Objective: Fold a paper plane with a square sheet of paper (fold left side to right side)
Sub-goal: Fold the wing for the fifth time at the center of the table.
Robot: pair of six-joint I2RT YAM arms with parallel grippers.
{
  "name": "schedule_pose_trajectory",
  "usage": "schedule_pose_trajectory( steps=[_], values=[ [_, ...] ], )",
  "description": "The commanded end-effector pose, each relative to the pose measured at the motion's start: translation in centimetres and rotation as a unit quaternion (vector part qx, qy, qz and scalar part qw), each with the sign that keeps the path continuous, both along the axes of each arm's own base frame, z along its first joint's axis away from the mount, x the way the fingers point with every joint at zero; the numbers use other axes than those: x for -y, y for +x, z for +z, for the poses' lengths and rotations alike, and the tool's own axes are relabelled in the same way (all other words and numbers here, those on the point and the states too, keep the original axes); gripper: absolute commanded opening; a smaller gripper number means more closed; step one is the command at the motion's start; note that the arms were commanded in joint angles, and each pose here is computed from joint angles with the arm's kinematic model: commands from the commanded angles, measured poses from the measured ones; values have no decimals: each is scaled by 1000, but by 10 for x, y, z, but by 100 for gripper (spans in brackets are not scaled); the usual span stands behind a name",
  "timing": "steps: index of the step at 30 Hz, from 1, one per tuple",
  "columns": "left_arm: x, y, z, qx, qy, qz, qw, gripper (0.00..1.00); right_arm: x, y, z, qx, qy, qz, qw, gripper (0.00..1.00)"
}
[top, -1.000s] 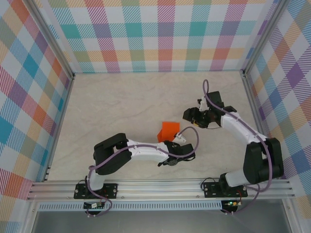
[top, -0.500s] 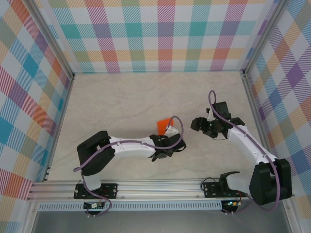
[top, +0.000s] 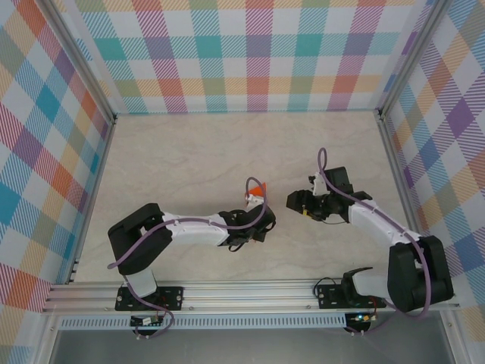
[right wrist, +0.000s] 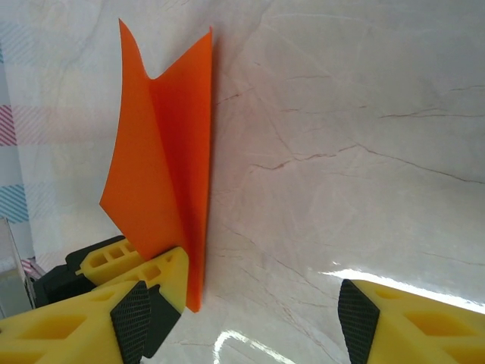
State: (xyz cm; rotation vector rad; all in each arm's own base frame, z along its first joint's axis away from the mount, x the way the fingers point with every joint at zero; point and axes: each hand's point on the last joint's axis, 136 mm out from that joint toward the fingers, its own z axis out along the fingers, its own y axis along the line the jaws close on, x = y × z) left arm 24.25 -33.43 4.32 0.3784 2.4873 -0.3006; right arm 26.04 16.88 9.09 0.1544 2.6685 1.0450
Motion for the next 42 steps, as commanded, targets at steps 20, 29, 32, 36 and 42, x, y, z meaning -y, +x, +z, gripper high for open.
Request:
schedule_pose_trajectory(
  steps=[20, 29, 32, 36, 42],
  values=[
    [16, 5, -5, -35, -41, 24, 998, 17, -25, 13, -3, 12, 66, 15, 998, 63],
    [15, 3, -8, -55, -82, 35, 994, 10, -43, 37, -8, 10, 115, 22, 993, 56],
    [11, 5, -9, -60, -106, 44, 992, 8, -43, 35, -14, 7, 111, 20, 994, 55],
    [13, 5, -13, -78, -148, 50, 985, 7, -45, 33, -20, 3, 109, 28, 994, 55],
    [15, 5, -17, -92, -180, 58, 978, 6, -46, 28, -31, -11, 104, 34, 994, 55]
  ],
)
